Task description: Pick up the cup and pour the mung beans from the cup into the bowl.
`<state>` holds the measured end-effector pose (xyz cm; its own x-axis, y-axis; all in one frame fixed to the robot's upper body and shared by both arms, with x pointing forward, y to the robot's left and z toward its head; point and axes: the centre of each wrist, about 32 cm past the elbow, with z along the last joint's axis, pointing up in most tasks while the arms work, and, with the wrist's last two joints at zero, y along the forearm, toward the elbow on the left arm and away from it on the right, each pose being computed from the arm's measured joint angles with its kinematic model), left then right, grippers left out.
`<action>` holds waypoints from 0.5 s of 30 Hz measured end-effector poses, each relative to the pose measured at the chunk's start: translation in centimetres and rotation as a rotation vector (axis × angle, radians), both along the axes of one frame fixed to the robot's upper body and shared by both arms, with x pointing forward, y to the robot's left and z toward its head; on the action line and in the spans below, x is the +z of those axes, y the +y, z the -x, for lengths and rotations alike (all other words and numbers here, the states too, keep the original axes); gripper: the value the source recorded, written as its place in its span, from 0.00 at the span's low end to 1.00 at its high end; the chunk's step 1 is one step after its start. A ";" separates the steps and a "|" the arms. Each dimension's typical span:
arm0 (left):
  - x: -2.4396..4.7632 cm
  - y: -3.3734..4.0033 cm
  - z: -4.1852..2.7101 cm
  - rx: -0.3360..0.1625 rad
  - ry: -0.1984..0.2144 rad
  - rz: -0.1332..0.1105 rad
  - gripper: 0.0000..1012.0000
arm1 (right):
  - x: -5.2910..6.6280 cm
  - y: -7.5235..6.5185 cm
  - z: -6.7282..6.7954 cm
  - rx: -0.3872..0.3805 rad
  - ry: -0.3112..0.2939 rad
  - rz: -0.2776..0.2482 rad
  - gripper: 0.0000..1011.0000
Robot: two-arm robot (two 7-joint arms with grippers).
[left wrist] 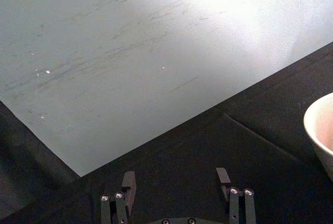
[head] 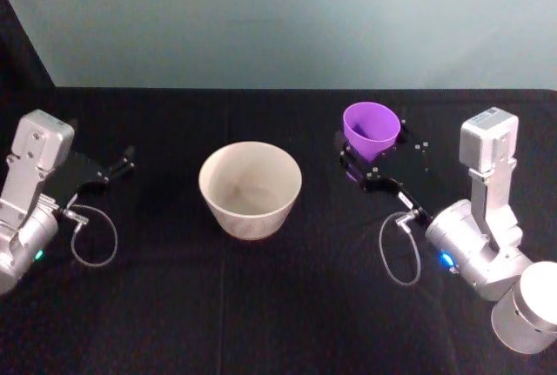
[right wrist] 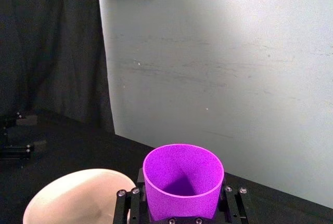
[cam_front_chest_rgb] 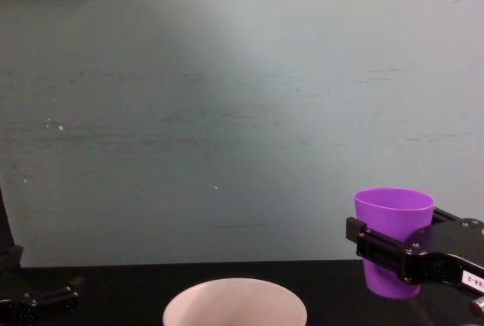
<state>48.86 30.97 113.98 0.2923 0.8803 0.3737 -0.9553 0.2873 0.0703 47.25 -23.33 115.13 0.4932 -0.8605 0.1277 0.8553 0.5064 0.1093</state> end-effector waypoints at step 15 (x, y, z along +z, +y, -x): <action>0.00 0.00 0.00 0.000 0.000 0.000 0.99 | 0.0 0.0 0.0 0.000 0.000 0.000 0.73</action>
